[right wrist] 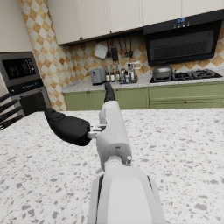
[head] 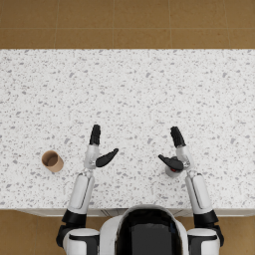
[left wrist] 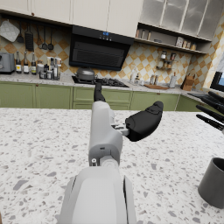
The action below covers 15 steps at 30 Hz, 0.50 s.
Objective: Pick up two cups and pour the berry on the right into the cup on the left
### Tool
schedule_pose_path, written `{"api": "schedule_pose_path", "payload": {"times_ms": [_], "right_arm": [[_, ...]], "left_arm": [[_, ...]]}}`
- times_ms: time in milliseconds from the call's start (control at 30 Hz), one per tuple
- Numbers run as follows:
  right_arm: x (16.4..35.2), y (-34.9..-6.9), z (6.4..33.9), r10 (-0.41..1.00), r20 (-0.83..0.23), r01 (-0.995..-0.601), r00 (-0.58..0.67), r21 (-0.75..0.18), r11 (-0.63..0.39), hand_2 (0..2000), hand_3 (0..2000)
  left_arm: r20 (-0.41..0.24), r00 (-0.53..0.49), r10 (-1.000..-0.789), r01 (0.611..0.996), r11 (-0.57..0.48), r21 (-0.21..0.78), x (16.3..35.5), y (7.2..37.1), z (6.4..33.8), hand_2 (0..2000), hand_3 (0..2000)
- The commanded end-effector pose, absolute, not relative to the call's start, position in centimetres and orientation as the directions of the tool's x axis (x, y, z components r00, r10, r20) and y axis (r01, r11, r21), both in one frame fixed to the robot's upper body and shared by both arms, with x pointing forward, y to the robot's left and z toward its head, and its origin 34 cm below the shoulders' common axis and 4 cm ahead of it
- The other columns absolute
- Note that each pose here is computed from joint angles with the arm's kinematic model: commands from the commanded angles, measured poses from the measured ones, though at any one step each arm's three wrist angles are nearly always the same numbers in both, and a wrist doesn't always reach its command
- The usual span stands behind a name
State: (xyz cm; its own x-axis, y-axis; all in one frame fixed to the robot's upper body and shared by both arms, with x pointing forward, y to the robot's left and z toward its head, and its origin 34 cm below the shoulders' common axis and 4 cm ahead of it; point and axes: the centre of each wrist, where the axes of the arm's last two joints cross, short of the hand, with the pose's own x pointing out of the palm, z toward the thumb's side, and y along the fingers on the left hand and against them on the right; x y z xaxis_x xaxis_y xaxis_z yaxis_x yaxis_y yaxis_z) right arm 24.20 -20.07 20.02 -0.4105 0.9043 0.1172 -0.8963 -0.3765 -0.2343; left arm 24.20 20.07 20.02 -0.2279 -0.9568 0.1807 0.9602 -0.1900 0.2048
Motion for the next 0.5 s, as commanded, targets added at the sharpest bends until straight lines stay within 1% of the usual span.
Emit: {"api": "schedule_pose_path", "payload": {"times_ms": [33,400,433,467,500], "right_arm": [[24.2,-20.1,20.0,0.904,0.117,-0.896,-0.410,-0.234,-0.376,0,0],[24.2,-20.1,20.0,0.904,0.117,-0.896,-0.410,-0.234,-0.376,0,0],[24.3,-19.5,19.4,0.896,0.121,-0.893,-0.427,-0.210,-0.397,0,0],[24.1,-19.2,20.0,0.901,0.128,-0.891,-0.415,-0.259,-0.374,0,0],[23.3,-19.3,20.1,0.906,0.126,-0.891,-0.404,-0.280,-0.358,0,0]], "left_arm": [[0.181,-0.228,-0.957,0.960,-0.190,0.205,24.2,20.1,20.0,0,0],[0.181,-0.228,-0.957,0.960,-0.190,0.205,24.2,20.1,20.0,0,0],[0.180,-0.244,-0.953,0.960,-0.212,0.181,24.3,19.5,19.4,0,0],[0.169,-0.269,-0.948,0.945,-0.226,0.238,23.8,19.8,20.0,0,0],[0.159,-0.270,-0.950,0.937,-0.222,0.269,23.2,20.5,20.2,0,0]]}}
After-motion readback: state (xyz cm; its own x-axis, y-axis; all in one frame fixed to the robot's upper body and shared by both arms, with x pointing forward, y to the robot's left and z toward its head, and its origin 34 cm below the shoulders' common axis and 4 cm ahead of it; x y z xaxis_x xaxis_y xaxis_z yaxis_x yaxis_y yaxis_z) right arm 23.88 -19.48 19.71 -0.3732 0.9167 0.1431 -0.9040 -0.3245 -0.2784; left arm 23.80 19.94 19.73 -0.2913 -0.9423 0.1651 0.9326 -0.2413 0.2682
